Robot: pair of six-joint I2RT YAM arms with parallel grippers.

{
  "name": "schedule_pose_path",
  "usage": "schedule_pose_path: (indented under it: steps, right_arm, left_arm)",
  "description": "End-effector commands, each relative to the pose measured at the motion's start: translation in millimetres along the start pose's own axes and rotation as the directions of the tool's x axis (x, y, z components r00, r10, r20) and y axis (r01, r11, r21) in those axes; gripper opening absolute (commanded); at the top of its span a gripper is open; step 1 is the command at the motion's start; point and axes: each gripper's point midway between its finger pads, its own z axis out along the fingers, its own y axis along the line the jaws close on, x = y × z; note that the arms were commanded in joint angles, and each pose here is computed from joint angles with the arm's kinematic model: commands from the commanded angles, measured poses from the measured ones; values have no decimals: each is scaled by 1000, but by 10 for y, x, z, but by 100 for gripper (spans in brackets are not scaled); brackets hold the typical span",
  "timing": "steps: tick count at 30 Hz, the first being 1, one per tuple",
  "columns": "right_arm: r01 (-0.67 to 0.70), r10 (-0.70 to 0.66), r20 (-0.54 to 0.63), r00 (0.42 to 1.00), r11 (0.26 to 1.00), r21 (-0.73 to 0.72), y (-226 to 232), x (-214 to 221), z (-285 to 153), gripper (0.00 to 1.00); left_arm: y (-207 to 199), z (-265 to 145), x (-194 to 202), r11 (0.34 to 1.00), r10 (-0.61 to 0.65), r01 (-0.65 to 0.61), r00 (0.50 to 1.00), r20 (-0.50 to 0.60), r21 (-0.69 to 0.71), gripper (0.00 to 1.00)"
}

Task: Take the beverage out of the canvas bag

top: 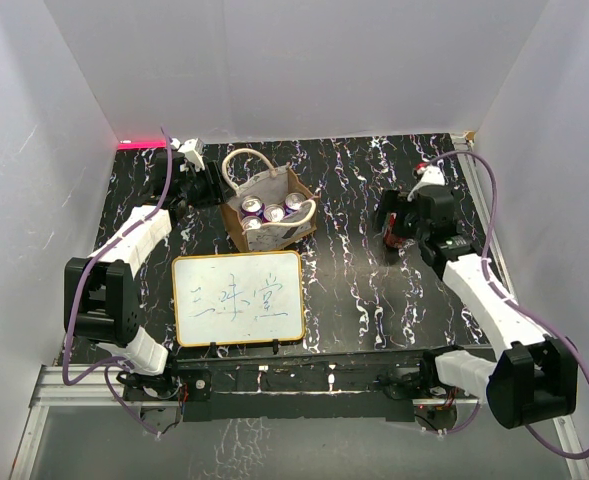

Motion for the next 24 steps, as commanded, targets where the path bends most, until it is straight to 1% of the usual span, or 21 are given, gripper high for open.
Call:
schedule_pose_path:
  steps: [1, 4, 8, 11, 14, 16, 19, 20, 24]
  right_arm:
    - [48, -15, 108, 994, 951, -307, 724, -648, -179, 99]
    - [74, -38, 97, 995, 915, -396, 1114, -794, -179, 99]
    - [164, -107, 148, 983, 878, -450, 1694, -1009, -232, 98]
    - [229, -160, 176, 971, 829, -510, 2199, -1077, -263, 98]
    - [276, -234, 147, 961, 801, -531, 2599, -898, -132, 98]
    - [294, -274, 116, 955, 799, -524, 2767, -756, -2, 97]
    - [303, -317, 64, 946, 800, -518, 2950, -543, 188, 95]
    - [310, -341, 38, 939, 795, -522, 3022, -398, 288, 94]
    - [363, -420, -3, 908, 787, -499, 3173, -83, 569, 95]
  left_arm:
    - [-78, -121, -218, 1000, 17, -18, 999, 50, 12, 53]
    - [-67, -103, -202, 1000, 14, -14, 999, 41, 9, 53]
    - [-44, -91, -194, 1000, 15, -15, 999, 36, -1, 53]
    - [-27, -78, -185, 1000, 16, -16, 999, 31, -7, 53]
    - [-9, -66, -181, 1000, 16, -16, 1000, 26, -15, 53]
    - [1, -68, -181, 1000, 18, -18, 1000, 24, -20, 53]
    - [18, -77, -190, 999, 24, -23, 999, 28, -32, 53]
    - [28, -79, -194, 999, 25, -24, 999, 30, -38, 53]
    - [64, -88, -202, 998, 29, -27, 999, 33, -60, 53]
